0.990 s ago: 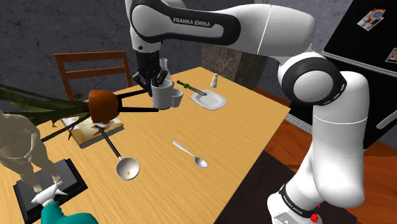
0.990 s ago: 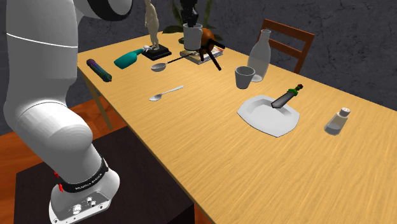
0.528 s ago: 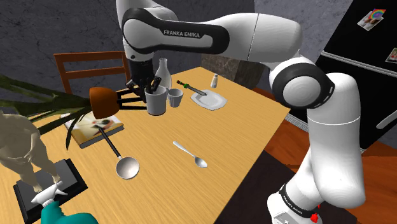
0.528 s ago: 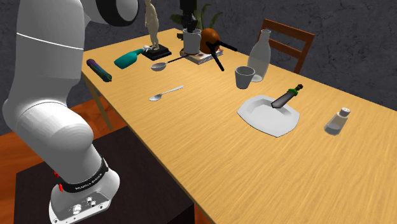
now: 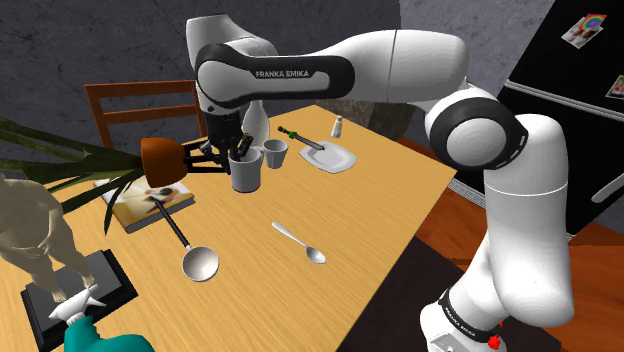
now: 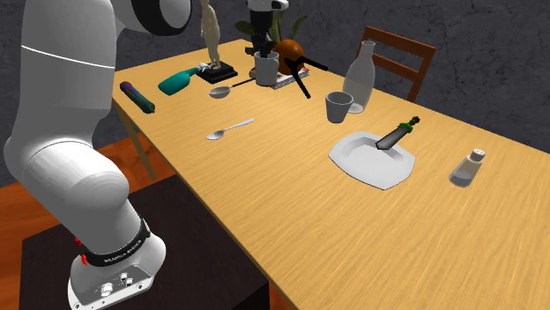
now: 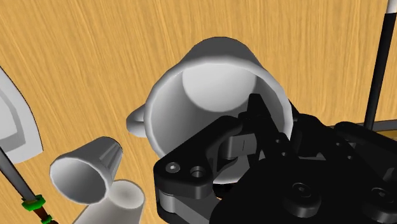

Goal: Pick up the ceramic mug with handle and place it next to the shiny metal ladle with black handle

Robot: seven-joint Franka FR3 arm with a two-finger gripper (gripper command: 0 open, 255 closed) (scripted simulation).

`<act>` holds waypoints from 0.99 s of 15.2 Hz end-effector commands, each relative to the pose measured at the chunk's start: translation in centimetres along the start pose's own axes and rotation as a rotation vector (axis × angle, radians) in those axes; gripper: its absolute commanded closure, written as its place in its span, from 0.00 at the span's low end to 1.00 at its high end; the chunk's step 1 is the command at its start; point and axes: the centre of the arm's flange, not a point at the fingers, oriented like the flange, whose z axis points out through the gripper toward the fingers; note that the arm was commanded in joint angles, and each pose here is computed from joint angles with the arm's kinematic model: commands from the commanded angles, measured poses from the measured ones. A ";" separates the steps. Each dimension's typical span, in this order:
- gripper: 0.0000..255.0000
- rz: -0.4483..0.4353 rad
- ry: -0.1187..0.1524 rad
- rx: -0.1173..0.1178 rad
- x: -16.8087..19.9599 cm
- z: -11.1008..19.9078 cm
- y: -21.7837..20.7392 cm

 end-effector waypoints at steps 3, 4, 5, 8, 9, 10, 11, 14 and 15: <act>1.00 0.000 0.001 0.000 0.0 2.1 -0.1; 1.00 0.000 0.001 0.000 0.0 2.7 -0.1; 1.00 0.000 0.001 0.000 0.1 3.2 -0.2; 1.00 0.000 0.001 0.000 0.2 4.8 -0.3; 1.00 0.000 0.001 0.000 0.2 5.3 -0.3; 1.00 0.000 0.001 0.000 0.2 5.8 -0.3; 1.00 0.000 0.001 0.000 0.2 6.3 -0.4; 1.00 0.000 0.001 0.000 0.3 7.9 -0.5; 1.00 0.000 0.001 0.000 0.4 8.4 -0.5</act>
